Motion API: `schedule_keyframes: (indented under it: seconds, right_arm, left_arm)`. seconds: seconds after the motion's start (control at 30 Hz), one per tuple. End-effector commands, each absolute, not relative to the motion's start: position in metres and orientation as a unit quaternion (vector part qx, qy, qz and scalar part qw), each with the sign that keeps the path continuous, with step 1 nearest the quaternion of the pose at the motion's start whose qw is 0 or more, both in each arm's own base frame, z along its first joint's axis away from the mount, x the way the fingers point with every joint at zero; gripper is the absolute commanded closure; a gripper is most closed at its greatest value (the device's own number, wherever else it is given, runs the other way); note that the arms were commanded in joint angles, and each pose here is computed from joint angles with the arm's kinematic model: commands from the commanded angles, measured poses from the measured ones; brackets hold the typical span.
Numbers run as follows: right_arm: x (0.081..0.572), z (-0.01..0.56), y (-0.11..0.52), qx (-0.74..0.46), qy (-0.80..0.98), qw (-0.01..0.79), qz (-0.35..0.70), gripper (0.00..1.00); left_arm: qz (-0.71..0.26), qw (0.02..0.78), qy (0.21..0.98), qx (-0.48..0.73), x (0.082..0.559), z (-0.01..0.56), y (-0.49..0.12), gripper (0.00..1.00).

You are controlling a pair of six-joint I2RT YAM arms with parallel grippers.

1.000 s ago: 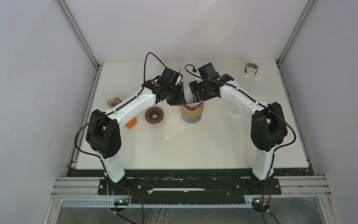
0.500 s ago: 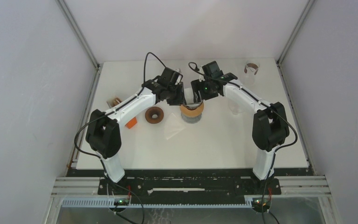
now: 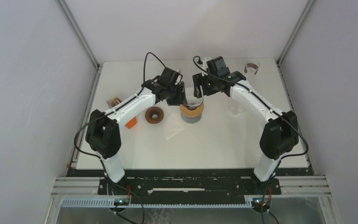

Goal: Place the coffee filter in the dripper
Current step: Place the coffee filter in the coffee dripper.

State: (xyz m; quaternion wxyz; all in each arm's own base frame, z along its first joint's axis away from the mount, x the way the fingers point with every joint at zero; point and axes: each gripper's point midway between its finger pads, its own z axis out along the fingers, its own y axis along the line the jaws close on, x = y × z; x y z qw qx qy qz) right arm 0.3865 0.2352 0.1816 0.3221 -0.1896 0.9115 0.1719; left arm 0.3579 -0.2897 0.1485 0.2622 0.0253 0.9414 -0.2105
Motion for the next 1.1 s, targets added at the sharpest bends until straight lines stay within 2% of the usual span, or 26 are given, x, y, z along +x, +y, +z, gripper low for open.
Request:
schedule_keyframes:
  seconds: [0.0, 0.83, 1.07]
  right_arm:
    - [0.39, 0.209, 0.235, -0.181, 0.897, 0.362, 0.176, 0.27]
    - [0.389, 0.22, 0.231, -0.171, 0.893, 0.377, 0.175, 0.27]
    - [0.385, 0.244, 0.228, -0.165, 0.881, 0.405, 0.183, 0.27]
  left_arm:
    - [-0.24, 0.305, 0.921, 0.028, 0.363, 0.193, -0.293, 0.52]
    - [-0.274, 0.36, 0.892, -0.004, 0.377, 0.234, -0.291, 0.42]
    - [-0.29, 0.398, 0.87, -0.023, 0.377, 0.258, -0.279, 0.35]
